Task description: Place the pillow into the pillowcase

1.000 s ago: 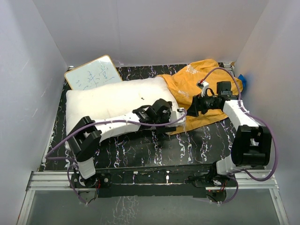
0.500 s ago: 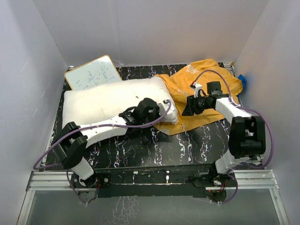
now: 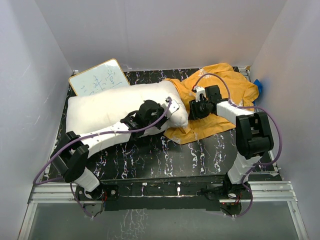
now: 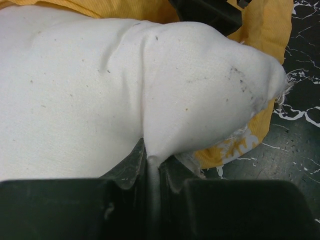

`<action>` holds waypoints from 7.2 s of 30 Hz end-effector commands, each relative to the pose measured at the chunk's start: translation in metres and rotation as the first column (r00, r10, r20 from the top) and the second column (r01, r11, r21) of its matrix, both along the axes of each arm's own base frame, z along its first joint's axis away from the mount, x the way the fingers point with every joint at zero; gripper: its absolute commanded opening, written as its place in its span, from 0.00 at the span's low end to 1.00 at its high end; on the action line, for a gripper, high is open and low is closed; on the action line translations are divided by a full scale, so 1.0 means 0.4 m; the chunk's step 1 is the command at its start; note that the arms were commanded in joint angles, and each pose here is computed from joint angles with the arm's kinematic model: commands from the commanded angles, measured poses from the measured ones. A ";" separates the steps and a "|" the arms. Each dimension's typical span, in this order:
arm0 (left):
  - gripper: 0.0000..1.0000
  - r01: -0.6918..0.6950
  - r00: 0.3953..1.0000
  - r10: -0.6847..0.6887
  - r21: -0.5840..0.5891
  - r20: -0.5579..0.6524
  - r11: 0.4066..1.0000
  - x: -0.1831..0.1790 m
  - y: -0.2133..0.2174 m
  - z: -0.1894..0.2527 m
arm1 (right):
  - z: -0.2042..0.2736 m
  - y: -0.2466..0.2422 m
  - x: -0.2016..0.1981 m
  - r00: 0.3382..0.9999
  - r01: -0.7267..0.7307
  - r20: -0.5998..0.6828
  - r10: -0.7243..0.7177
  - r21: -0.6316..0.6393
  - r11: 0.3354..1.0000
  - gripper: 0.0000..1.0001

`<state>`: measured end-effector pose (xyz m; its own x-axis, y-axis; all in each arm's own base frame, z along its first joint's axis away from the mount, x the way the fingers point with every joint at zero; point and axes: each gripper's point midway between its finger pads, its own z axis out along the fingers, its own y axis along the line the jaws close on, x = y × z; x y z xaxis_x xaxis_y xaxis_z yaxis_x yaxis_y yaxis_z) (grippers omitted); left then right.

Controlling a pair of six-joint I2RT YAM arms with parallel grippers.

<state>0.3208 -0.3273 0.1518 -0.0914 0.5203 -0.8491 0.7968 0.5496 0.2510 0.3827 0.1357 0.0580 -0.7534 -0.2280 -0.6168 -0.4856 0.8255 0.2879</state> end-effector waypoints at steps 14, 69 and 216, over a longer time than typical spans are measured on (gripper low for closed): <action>0.00 0.022 1.000 -0.024 -0.141 -0.007 0.990 0.014 -0.049 0.092 | 0.169 0.029 0.002 0.981 -0.078 0.185 0.062 0.077 0.994 0.08; 0.00 -0.207 0.974 0.222 -0.578 -0.045 0.790 0.149 -0.136 0.351 | 0.507 0.113 -0.261 0.863 -0.497 0.268 0.428 0.304 0.813 0.08; 0.23 0.084 0.970 -0.167 0.402 0.175 0.912 -0.114 -0.047 -0.096 | 0.292 -0.039 -0.207 0.974 -0.073 0.213 0.071 0.003 0.997 0.13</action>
